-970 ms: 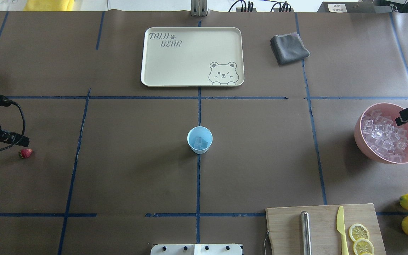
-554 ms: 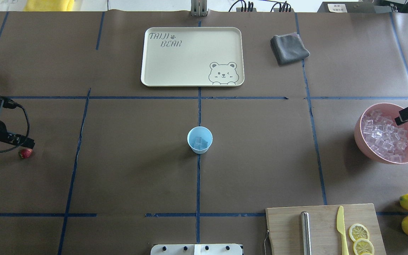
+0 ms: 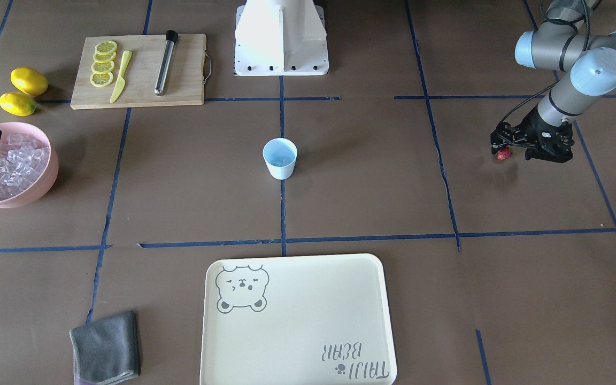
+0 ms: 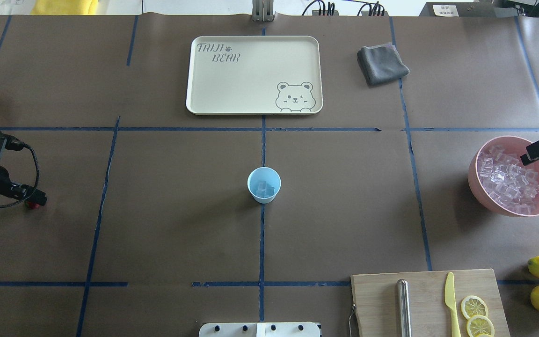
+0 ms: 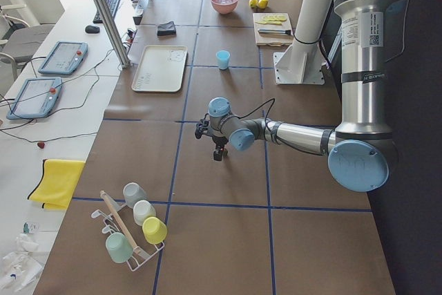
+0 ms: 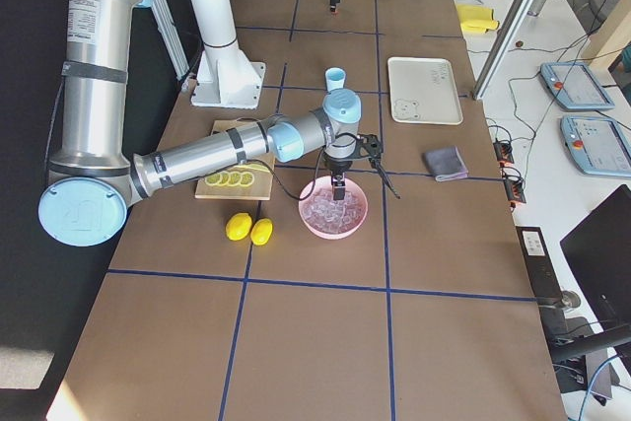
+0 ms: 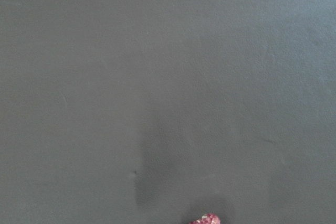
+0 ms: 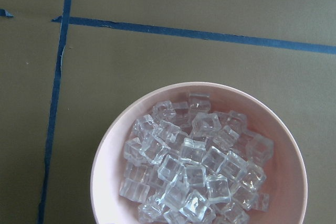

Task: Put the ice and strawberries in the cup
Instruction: 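Grasp the red strawberry with the left gripper, then carry the strawberry with the left gripper over the light-blue cup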

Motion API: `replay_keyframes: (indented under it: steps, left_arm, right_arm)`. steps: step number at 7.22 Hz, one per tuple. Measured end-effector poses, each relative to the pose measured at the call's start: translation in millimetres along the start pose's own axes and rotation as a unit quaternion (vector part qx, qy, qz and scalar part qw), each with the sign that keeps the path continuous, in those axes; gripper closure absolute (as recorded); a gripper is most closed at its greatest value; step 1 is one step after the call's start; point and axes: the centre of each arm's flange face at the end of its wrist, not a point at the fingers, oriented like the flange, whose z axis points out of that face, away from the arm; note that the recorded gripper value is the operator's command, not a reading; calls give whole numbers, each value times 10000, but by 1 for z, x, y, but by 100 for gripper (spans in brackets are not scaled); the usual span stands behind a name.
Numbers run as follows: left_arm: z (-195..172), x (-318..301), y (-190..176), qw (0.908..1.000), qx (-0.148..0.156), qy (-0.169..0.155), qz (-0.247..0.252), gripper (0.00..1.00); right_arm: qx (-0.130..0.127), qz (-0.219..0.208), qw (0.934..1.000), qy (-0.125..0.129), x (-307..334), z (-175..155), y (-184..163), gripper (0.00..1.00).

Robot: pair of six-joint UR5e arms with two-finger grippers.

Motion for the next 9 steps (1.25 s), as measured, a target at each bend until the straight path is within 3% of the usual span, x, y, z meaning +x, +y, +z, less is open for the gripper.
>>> replay_keyframes:
  steps: [2,3,4,6,9]
  left_arm:
    - [3,0,2,10000,-43,-4,5,75]
    - [3,1,2,10000,-59,5,6,95]
    - [3,2,3,9999,-101,65,10,100]
    - [-9,18,2,9992,-157,352,-73,100]
    - [-79,158,-54,9852,116,1472,-875,100]
  right_arm:
    - [-18,17,10000,8,2,2,-1,1]
    - [-22,21,10000,10,2,3,-1,1]
    - [-24,22,10000,11,2,3,-1,1]
    - [-27,20,10000,11,2,3,-1,1]
    - [-17,8,10000,5,1,3,-1,1]
